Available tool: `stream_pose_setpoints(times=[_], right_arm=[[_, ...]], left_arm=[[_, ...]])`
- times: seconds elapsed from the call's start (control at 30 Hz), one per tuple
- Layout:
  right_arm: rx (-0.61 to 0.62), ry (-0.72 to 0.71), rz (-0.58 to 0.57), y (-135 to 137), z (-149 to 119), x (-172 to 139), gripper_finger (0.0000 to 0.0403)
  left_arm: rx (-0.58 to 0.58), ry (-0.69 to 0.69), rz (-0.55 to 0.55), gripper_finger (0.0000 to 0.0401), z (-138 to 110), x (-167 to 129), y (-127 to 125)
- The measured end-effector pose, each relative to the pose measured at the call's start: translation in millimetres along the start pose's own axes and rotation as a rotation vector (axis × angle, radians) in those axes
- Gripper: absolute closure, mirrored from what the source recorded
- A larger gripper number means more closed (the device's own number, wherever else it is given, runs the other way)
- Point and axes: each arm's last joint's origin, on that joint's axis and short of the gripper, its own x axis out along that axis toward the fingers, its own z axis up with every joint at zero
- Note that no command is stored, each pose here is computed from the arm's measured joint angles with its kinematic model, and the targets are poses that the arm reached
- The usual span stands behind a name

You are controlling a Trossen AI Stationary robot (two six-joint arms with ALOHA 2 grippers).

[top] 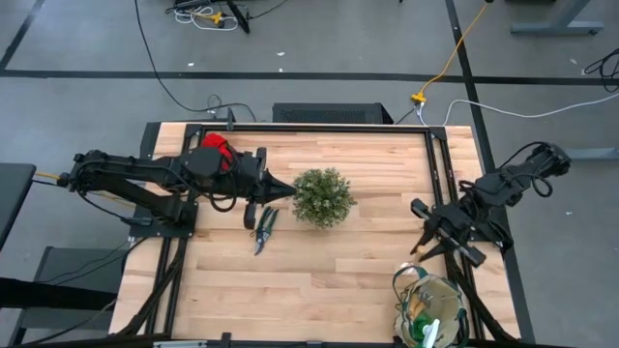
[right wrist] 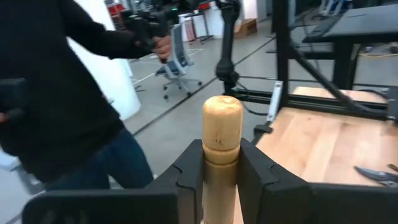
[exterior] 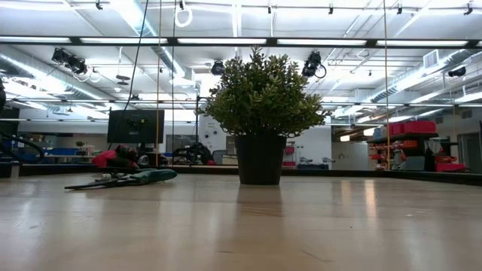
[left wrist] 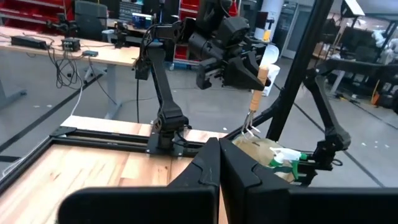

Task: Pick & Place Garden tools in Gardening bag
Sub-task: Put the brown hand rake into the white gardening bag

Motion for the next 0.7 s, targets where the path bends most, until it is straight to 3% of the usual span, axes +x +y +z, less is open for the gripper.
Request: stream_pose_setpoints(times=[0.7], right_arm=[[-0.019,0.137,0.118,28,-19,-37,0.0344]], left_arm=[[-0.079,-0.006,0.042,0.0399,0,0,1]])
